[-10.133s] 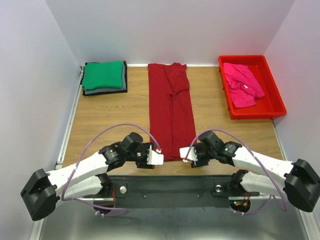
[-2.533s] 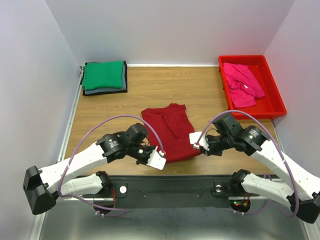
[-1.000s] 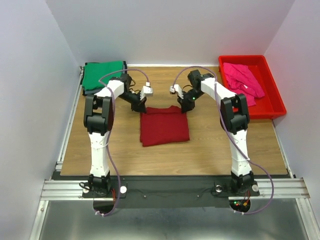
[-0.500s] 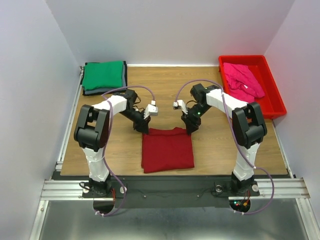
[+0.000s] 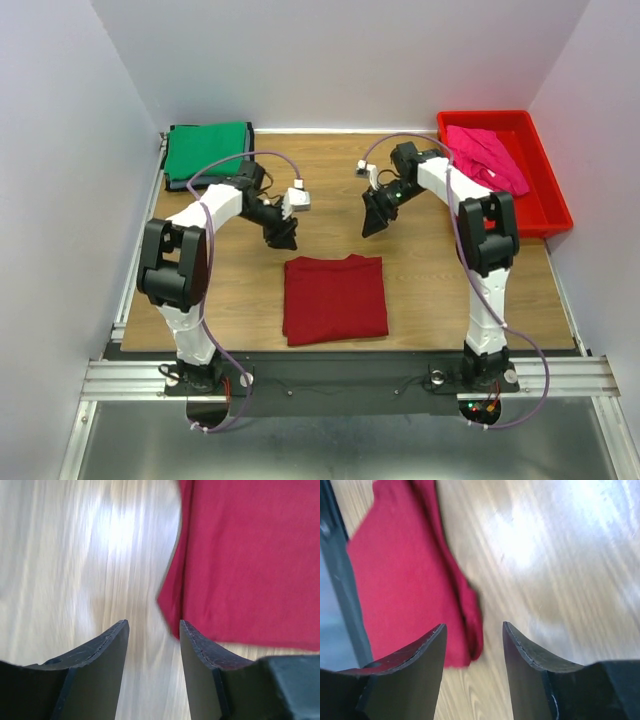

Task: Fold and stack the t-shirts
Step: Fold the tshirt

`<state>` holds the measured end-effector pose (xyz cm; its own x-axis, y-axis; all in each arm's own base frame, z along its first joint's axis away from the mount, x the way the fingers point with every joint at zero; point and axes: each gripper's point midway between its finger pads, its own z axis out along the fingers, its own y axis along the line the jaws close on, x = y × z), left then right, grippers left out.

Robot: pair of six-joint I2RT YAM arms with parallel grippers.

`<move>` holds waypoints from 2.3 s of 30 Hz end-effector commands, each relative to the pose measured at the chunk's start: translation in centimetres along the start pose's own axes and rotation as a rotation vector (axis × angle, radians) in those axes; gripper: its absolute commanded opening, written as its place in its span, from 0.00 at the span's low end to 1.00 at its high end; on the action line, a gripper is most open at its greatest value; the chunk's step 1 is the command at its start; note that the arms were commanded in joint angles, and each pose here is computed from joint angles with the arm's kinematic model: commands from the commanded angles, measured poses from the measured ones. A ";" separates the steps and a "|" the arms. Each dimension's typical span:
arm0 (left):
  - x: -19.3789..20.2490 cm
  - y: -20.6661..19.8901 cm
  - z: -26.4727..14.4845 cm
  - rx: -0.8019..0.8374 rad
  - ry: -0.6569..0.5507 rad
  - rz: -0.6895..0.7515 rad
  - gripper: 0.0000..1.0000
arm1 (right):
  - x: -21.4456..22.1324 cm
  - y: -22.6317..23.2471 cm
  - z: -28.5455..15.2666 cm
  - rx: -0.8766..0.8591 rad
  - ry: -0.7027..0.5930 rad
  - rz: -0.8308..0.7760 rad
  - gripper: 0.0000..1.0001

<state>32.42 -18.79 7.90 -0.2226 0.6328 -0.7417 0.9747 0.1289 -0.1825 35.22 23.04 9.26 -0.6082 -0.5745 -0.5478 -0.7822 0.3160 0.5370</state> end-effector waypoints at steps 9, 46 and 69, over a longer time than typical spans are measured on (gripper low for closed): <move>-7.8 -3.0 7.4 0.009 -0.056 0.177 0.57 | -0.8 -0.4 6.4 -0.175 -0.029 0.173 0.49; -10.3 -6.3 7.6 0.019 -0.014 0.343 0.00 | 7.9 -0.1 10.5 -0.230 0.127 0.286 0.17; -12.9 -1.9 3.5 -0.098 -0.072 0.233 0.44 | -1.1 -10.0 -2.6 0.261 -0.064 0.175 0.50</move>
<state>32.11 -30.96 8.68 0.0103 0.6746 -0.7381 0.9999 -0.0064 0.0081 38.30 23.74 3.61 -0.7824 -0.4802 -0.3966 -0.6068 0.4441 0.6592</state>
